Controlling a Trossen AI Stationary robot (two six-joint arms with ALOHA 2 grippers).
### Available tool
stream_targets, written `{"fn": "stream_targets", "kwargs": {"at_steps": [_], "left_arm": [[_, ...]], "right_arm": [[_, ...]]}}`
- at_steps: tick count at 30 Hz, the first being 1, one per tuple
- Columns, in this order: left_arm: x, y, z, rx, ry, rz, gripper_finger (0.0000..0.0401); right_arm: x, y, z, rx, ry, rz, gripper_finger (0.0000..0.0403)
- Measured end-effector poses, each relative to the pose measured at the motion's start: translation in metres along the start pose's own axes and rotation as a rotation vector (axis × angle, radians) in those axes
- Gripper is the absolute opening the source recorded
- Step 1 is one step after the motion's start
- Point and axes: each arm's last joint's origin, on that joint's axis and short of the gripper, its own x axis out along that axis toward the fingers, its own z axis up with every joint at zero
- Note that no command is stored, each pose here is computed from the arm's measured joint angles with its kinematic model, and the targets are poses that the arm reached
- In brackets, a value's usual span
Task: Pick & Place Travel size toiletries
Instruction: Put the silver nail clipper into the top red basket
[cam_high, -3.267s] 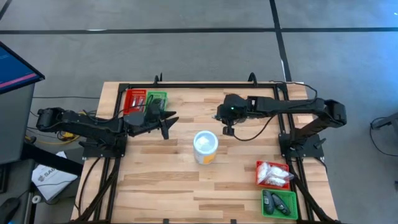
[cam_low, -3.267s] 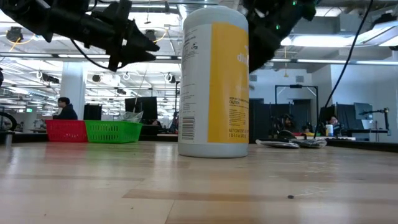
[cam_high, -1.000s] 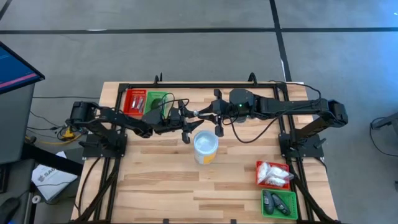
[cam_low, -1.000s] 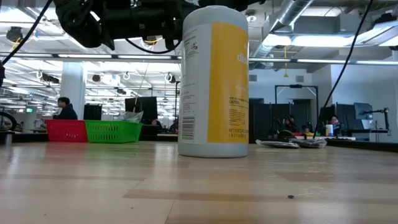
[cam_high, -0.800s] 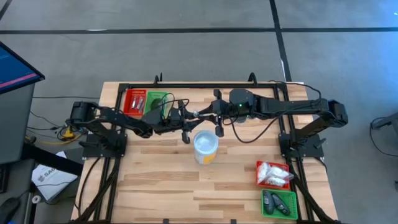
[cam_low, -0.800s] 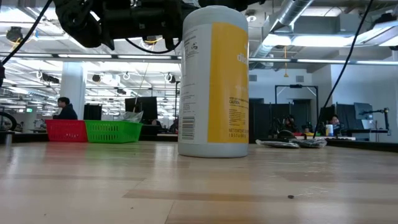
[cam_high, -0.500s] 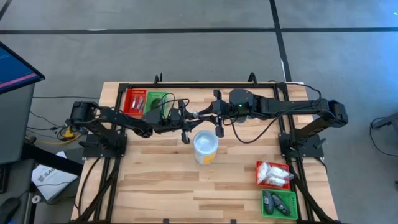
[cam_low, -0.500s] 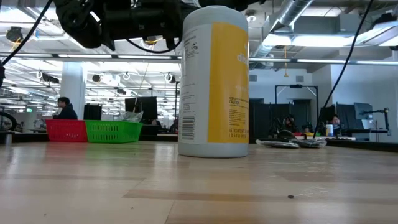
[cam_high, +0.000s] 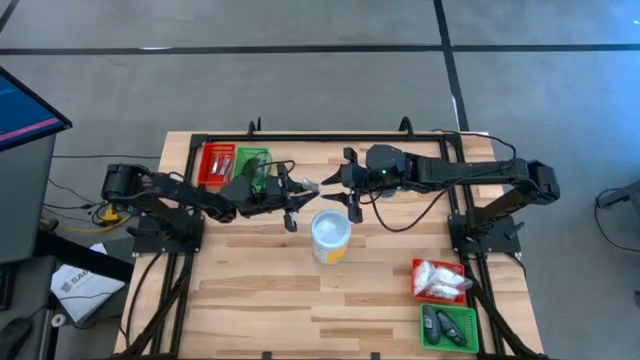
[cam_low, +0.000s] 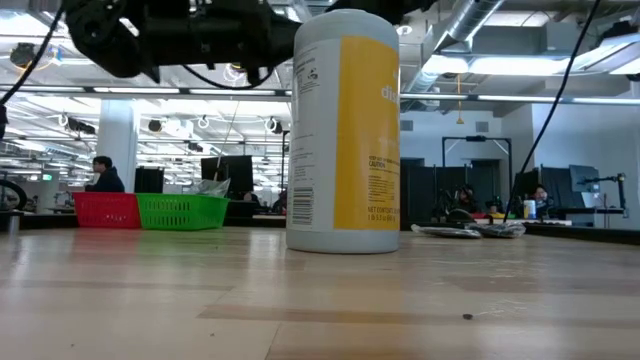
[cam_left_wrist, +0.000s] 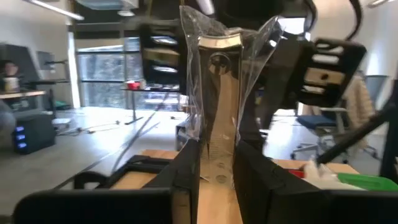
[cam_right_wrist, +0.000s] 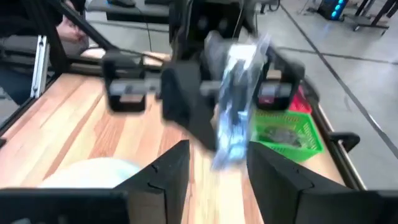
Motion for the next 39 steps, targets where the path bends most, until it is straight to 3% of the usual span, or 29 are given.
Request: {"fn": "stream_targets", "kwargs": {"at_steps": [6,11,15,18,39], "left_arm": [[-0.033,0.01,0.009,0.013,0.079,0.153,0.0059],[-0.062,0.021,0.014,0.023,0.188,0.401,0.0059],[-0.079,0.027,0.022,0.0,0.244,0.534,0.0058],[-0.088,0.03,0.024,-0.003,0.275,0.604,0.0013],[-0.104,0.052,0.015,0.025,0.411,0.803,0.0001]], "right_arm": [[-0.003,-0.004,-0.004,0.011,0.048,-0.009,0.0165],[-0.005,-0.003,-0.006,0.039,0.073,-0.005,0.0169],[-0.005,-0.003,-0.007,0.04,0.085,-0.003,0.0165],[-0.005,-0.003,-0.007,0.043,0.086,-0.004,0.0161],[-0.006,-0.001,-0.016,0.058,0.176,0.011,0.0152]]}}
